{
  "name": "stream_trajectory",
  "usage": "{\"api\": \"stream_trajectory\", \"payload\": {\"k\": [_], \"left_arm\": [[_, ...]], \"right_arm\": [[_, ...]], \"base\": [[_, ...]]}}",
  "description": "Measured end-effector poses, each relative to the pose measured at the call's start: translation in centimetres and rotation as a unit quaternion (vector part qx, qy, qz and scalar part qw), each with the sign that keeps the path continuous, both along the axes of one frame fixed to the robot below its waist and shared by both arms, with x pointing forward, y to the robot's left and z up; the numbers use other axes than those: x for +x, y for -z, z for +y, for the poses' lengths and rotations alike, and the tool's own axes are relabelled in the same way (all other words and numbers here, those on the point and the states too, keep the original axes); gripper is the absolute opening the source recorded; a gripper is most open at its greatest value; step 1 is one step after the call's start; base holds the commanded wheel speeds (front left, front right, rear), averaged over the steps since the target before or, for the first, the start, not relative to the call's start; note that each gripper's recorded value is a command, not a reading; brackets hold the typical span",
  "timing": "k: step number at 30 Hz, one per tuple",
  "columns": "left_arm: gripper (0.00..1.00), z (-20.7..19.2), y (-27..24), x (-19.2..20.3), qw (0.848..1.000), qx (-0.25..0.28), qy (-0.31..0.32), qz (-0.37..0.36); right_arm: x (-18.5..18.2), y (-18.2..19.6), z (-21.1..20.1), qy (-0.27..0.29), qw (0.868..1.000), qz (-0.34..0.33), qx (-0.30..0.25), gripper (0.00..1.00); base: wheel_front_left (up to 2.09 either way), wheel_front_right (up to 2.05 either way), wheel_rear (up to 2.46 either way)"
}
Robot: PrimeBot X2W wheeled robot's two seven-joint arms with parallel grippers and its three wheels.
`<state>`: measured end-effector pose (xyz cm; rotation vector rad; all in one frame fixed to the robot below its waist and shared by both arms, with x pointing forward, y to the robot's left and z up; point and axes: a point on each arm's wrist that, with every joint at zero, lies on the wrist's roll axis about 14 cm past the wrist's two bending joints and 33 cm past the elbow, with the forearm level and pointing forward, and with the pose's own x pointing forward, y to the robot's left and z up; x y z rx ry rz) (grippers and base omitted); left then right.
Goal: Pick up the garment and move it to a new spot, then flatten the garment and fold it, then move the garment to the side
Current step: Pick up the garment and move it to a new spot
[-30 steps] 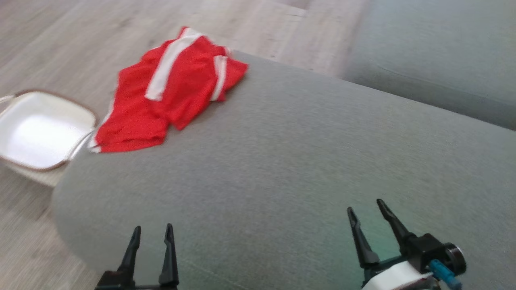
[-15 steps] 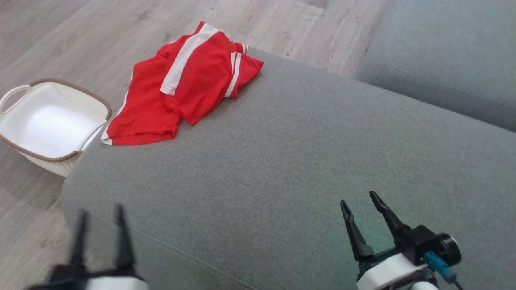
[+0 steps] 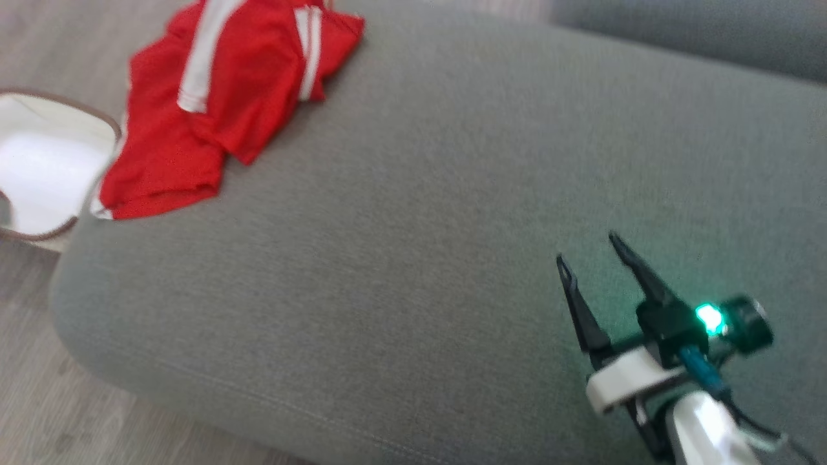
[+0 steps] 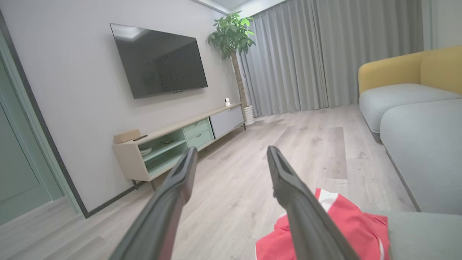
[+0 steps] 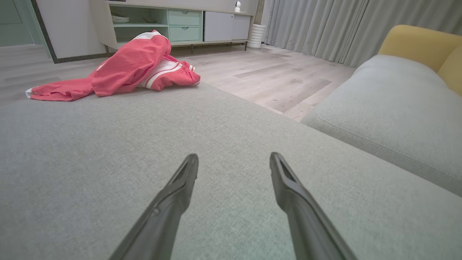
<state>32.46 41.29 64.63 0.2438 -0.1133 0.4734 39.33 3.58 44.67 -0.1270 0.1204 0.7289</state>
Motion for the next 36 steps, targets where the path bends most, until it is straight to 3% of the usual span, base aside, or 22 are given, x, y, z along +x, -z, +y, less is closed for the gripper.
{"api": "stream_trajectory", "payload": {"k": [2,5,9,15,19,25,26,27,29,30,31,36], "left_arm": [[1.00,0.9,-0.4,2.7,1.000,0.004,0.003,0.014],[1.00,1.4,1.7,7.1,0.998,-0.031,0.015,0.048],[1.00,-0.2,9.0,11.7,0.984,-0.100,0.044,0.139],[1.00,-3.4,20.5,13.1,0.942,-0.165,0.070,0.284],[1.00,-5.2,24.7,13.6,0.917,-0.199,0.083,0.334],[1.00,-4.9,28.3,13.5,0.901,-0.216,0.064,0.371],[0.93,-4.7,28.7,13.5,0.900,-0.216,0.060,0.374],[0.65,-4.5,29.0,13.5,0.898,-0.218,0.057,0.377],[0.34,-4.6,29.4,13.7,0.898,-0.223,0.054,0.376],[0.05,-4.6,29.5,13.8,0.898,-0.224,0.054,0.375],[0.00,-4.7,29.4,14.1,0.900,-0.224,0.056,0.370],[0.00,-4.8,28.4,14.3,0.911,-0.210,0.066,0.348]], "right_arm": [[1.0,0.0,-0.1,-0.003,1.000,-0.009,-0.010,1.00],[2.6,0.4,-0.6,-0.011,0.999,-0.019,-0.028,1.00],[4.2,1.2,-2.2,0.000,0.999,-0.019,-0.044,1.00],[5.0,3.7,-4.9,0.026,0.997,0.009,-0.067,1.00],[5.3,4.8,-6.1,0.040,0.996,0.022,-0.071,1.00],[5.9,5.9,-7.2,0.056,0.995,0.035,-0.073,1.00],[5.9,6.1,-7.2,0.057,0.995,0.037,-0.074,1.00],[6.0,6.2,-7.3,0.058,0.995,0.039,-0.074,1.00],[6.0,6.6,-7.4,0.059,0.995,0.043,-0.075,1.00],[6.0,6.7,-7.5,0.059,0.994,0.044,-0.075,1.00],[6.0,6.8,-7.5,0.059,0.994,0.044,-0.076,1.00],[5.8,6.3,-7.4,0.060,0.995,0.040,-0.074,1.00]], "base": [[0.00,0.00,0.00],[0.00,0.00,0.00],[0.00,0.00,0.00],[0.00,0.00,0.00],[0.00,0.00,0.00],[0.00,0.00,0.00],[0.00,0.00,0.00],[0.00,0.00,0.00],[0.00,0.00,0.00],[0.00,0.00,0.00],[0.00,0.00,0.00],[0.00,0.00,0.00]]}}
